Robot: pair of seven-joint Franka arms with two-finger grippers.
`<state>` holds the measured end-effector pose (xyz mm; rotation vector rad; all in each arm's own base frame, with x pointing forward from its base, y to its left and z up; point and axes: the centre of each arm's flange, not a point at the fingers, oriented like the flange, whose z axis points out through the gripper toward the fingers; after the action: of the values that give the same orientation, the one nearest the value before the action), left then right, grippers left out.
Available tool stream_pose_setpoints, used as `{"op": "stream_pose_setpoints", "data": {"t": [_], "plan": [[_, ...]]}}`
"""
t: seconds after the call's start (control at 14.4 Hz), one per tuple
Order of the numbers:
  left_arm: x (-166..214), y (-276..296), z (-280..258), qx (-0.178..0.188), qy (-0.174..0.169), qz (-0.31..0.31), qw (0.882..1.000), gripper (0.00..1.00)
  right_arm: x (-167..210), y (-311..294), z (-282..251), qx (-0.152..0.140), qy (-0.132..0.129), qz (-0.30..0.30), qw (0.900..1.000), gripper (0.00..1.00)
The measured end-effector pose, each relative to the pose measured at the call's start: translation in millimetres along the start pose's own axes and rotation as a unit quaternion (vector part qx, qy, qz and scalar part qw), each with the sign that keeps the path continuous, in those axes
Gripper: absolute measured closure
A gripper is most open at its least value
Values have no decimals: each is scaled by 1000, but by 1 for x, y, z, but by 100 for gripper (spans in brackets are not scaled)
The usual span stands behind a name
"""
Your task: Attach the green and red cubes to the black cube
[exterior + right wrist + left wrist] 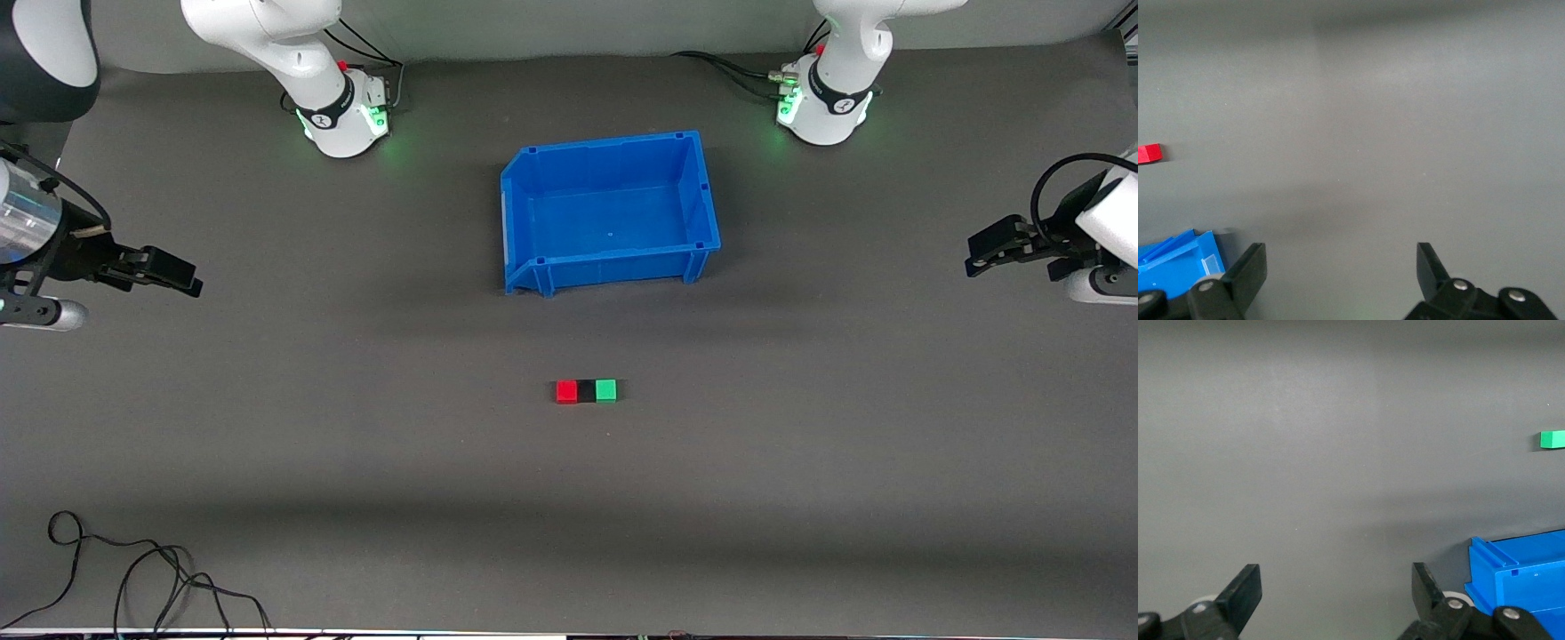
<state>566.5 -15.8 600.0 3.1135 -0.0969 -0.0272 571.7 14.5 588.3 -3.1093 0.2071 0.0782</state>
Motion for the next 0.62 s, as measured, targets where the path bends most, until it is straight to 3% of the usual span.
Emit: {"op": "stream_pose_setpoints", "data": {"t": [0.62], "plan": [[0,0,0,0,0,0,1000,0,-3,-8,1,1,-2,-9,1000,0]]}}
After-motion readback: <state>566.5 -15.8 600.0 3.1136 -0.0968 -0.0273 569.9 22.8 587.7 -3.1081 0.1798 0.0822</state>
